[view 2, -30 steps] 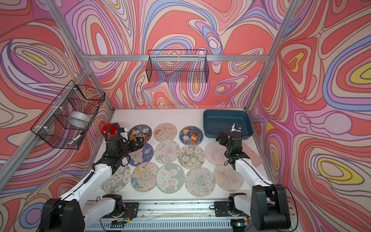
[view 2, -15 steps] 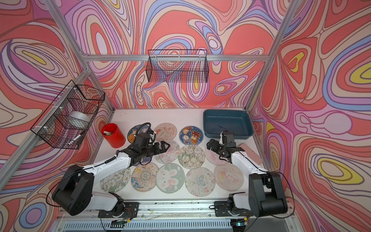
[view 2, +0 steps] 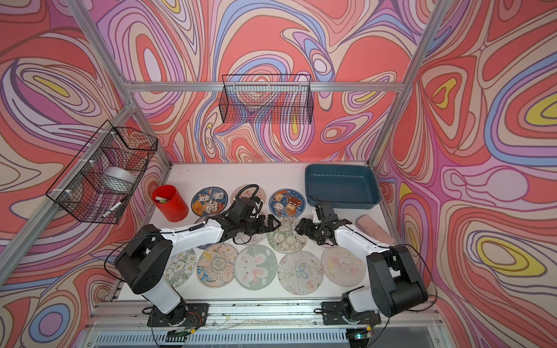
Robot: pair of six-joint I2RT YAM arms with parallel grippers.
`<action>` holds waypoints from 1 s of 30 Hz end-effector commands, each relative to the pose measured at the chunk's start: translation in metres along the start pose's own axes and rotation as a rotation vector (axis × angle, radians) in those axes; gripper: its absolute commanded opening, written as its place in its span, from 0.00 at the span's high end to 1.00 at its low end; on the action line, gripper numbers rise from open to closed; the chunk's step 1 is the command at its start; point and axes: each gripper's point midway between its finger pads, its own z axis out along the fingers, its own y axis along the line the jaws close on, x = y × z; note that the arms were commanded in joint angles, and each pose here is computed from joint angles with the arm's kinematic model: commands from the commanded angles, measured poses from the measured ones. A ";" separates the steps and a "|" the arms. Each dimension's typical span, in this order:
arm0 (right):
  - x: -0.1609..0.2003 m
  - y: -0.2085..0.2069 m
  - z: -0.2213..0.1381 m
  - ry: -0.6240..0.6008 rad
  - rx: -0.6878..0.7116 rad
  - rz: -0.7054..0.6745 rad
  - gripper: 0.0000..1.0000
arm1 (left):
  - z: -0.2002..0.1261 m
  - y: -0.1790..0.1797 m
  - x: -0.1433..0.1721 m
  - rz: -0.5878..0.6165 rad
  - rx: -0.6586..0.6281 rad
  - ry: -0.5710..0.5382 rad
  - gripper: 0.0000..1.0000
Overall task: Put the coasters into the storage box
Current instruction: Pick up the coaster from the center of the board.
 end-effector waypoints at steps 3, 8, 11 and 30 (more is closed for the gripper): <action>0.016 -0.008 0.008 0.052 0.025 0.028 0.27 | 0.011 0.002 0.009 -0.040 -0.021 0.044 0.00; 0.021 -0.016 0.008 0.054 0.056 0.044 0.28 | 0.018 0.006 0.012 -0.048 -0.021 0.059 0.00; 0.024 -0.020 0.009 0.060 0.071 0.049 0.29 | 0.022 0.008 0.014 -0.057 -0.020 0.066 0.00; 0.028 -0.011 0.045 0.123 -0.004 0.068 0.58 | 0.038 0.022 0.026 -0.064 -0.045 0.120 0.00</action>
